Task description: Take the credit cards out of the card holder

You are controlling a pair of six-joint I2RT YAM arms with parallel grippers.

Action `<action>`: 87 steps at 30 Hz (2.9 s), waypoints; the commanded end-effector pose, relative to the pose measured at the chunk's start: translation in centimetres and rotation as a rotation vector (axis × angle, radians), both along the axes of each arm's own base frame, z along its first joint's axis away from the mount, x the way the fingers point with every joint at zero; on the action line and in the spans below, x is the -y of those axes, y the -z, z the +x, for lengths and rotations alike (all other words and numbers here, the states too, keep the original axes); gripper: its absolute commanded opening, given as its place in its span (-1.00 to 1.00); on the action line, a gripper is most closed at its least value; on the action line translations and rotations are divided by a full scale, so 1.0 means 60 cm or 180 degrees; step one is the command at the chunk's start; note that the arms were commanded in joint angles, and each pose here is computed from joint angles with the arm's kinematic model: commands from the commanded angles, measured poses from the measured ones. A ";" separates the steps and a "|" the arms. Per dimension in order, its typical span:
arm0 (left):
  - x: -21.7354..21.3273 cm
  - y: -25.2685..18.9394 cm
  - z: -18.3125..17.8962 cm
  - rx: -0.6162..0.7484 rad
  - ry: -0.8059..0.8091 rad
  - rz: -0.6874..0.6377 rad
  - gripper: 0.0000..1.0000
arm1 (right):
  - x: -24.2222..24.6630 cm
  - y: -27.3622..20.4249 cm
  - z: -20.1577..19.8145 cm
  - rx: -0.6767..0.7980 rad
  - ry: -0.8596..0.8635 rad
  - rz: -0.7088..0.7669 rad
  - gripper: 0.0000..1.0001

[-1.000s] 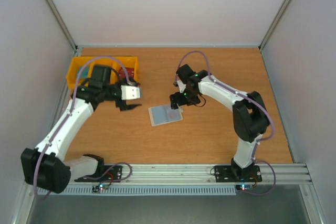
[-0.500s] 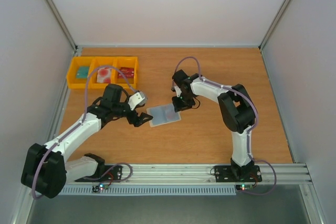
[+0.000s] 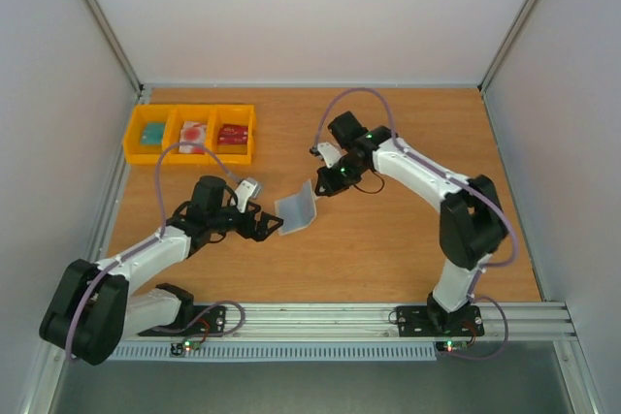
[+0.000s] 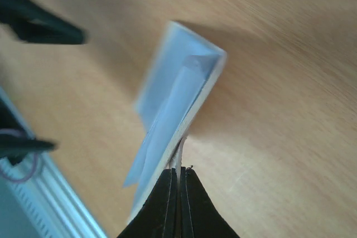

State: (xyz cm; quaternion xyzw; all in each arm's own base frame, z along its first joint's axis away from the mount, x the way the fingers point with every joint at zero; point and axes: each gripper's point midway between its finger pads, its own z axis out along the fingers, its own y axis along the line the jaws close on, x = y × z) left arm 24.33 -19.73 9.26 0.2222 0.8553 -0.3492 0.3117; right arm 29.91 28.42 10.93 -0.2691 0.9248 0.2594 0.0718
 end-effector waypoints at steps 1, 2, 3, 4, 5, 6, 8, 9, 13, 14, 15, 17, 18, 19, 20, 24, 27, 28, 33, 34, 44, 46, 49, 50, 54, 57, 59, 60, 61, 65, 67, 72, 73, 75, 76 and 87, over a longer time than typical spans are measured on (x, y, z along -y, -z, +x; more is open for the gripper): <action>0.028 -0.042 0.020 0.0616 0.0258 -0.0275 0.99 | -0.007 -0.061 -0.051 0.0088 -0.0520 0.0368 -0.98; 0.030 -0.045 0.023 0.0709 0.0304 -0.0277 0.99 | -0.005 -0.058 -0.051 0.0082 -0.0535 0.0329 -0.98; 0.032 -0.047 0.029 0.0792 0.0335 -0.0249 0.99 | -0.005 -0.055 -0.046 0.0077 -0.0528 0.0296 -0.98; 0.033 -0.048 0.035 0.0816 0.0319 -0.0223 0.99 | -0.004 -0.050 -0.043 0.0057 -0.0519 0.0254 -0.97; 0.036 -0.049 0.039 0.0885 0.0364 -0.0188 0.99 | -0.004 -0.046 -0.041 0.0032 -0.0512 0.0225 -0.98; 0.042 -0.050 0.039 0.0946 0.0457 -0.0186 0.99 | -0.005 -0.044 -0.039 0.0036 -0.0507 0.0216 -0.98; 0.055 -0.045 0.038 0.1027 0.0614 -0.0156 0.99 | -0.006 -0.042 -0.034 0.0076 -0.0498 0.0219 -0.98; 0.059 -0.036 0.043 0.1034 0.0607 -0.0078 0.99 | -0.007 -0.040 -0.033 0.0074 -0.0496 0.0215 -0.97; 0.088 0.003 0.026 0.0442 0.0596 -0.0184 0.91 | 0.002 -0.010 -0.022 -0.0030 -0.0349 0.0090 -0.98; 0.100 0.013 0.013 0.0327 0.0659 -0.0199 0.87 | 0.003 -0.003 -0.020 -0.0079 -0.0301 0.0117 -0.97; 0.108 0.026 0.005 0.0231 0.0677 -0.0176 0.79 | 0.005 0.003 -0.017 -0.0123 -0.0241 0.0153 -0.97; 0.107 0.056 0.014 0.0205 0.0499 0.0025 0.65 | 0.004 0.013 -0.016 -0.0183 -0.0193 0.0179 -0.98; 0.100 0.067 0.026 0.0216 0.0356 0.0140 0.63 | 0.004 0.016 -0.016 -0.0196 -0.0183 0.0187 -0.98; 0.091 0.076 0.037 0.0221 0.0200 0.0245 0.63 | 0.003 0.020 -0.017 -0.0210 -0.0174 0.0194 -0.98; 0.083 0.083 0.045 0.0200 0.0074 0.0321 0.62 | 0.002 0.023 -0.017 -0.0221 -0.0170 0.0195 -0.98; 0.071 0.110 0.041 0.0108 0.0007 0.0442 0.43 | 0.003 0.035 -0.016 -0.0247 -0.0134 0.0227 -0.82; 0.063 0.129 0.037 0.0013 -0.0065 0.0505 0.33 | -0.010 0.035 -0.023 -0.0337 -0.0129 0.0418 -0.69; 0.060 0.135 0.038 0.0007 -0.0085 0.0544 0.31 | -0.012 0.039 -0.023 -0.0352 -0.0109 0.0448 -0.66; 0.059 0.143 0.037 0.0032 -0.0036 0.0594 0.29 | -0.028 0.062 -0.014 -0.0436 0.0024 0.0613 -0.58; 0.062 0.141 0.038 0.0036 -0.0023 0.0565 0.28 | -0.030 0.067 -0.011 -0.0447 0.0058 0.0614 -0.55; 0.059 0.144 0.033 0.0031 -0.0019 0.0582 0.26 | -0.028 0.110 0.013 -0.0574 0.0385 0.0422 -0.01; 0.059 0.142 0.034 0.0049 -0.0025 0.0573 0.26 | -0.028 0.111 0.012 -0.0611 0.0398 0.0406 0.13; 0.060 0.139 0.035 0.0087 -0.0003 0.0571 0.25 | -0.025 0.106 0.011 -0.0628 0.0449 0.0376 0.22; 0.062 0.137 0.034 0.0095 0.0009 0.0565 0.25 | -0.024 0.105 0.012 -0.0631 0.0475 0.0359 0.24; 0.067 0.132 0.033 0.0175 0.0094 0.0539 0.25 | -0.023 0.103 0.010 -0.0712 0.0570 0.0314 0.36; 0.067 0.133 0.031 0.0174 0.0101 0.0547 0.25 | -0.018 0.110 0.012 -0.0710 0.0638 0.0225 0.30; 0.068 0.131 0.031 0.0188 0.0108 0.0537 0.25 | -0.011 0.120 0.012 -0.0739 0.0689 0.0104 0.30; 0.068 0.131 0.030 0.0189 0.0109 0.0538 0.24 | -0.010 0.122 0.012 -0.0759 0.0696 0.0070 0.31; 0.068 0.130 0.030 0.0200 0.0112 0.0538 0.24 | -0.009 0.124 0.010 -0.0773 0.0698 0.0058 0.32; 0.066 0.126 0.031 0.0250 0.0074 0.0534 0.23 | -0.001 0.127 0.007 -0.0753 0.0729 0.0010 0.00; 0.068 0.124 0.028 0.0243 0.0100 0.0512 0.24 | 0.001 0.126 0.006 -0.0770 0.0729 -0.0023 -0.02; 0.065 0.122 0.025 0.0236 0.0079 0.0514 0.24 | 0.009 0.117 0.003 -0.0711 0.0756 -0.0055 -0.19; 0.064 0.119 0.026 0.0249 0.0061 0.0516 0.24 | 0.012 0.115 0.003 -0.0682 0.0760 -0.0072 -0.32; 0.069 0.107 0.025 0.0254 0.0089 0.0457 0.29 | 0.017 0.108 0.003 -0.0642 0.0742 -0.0101 -0.51; 0.077 0.097 0.017 0.0256 0.0193 0.0366 0.33 | 0.019 0.105 0.003 -0.0622 0.0730 -0.0111 -0.57; 0.063 0.074 -0.006 -0.0035 -0.0012 0.0203 0.82 | 0.041 0.079 -0.004 -0.0598 0.0705 0.0172 -0.81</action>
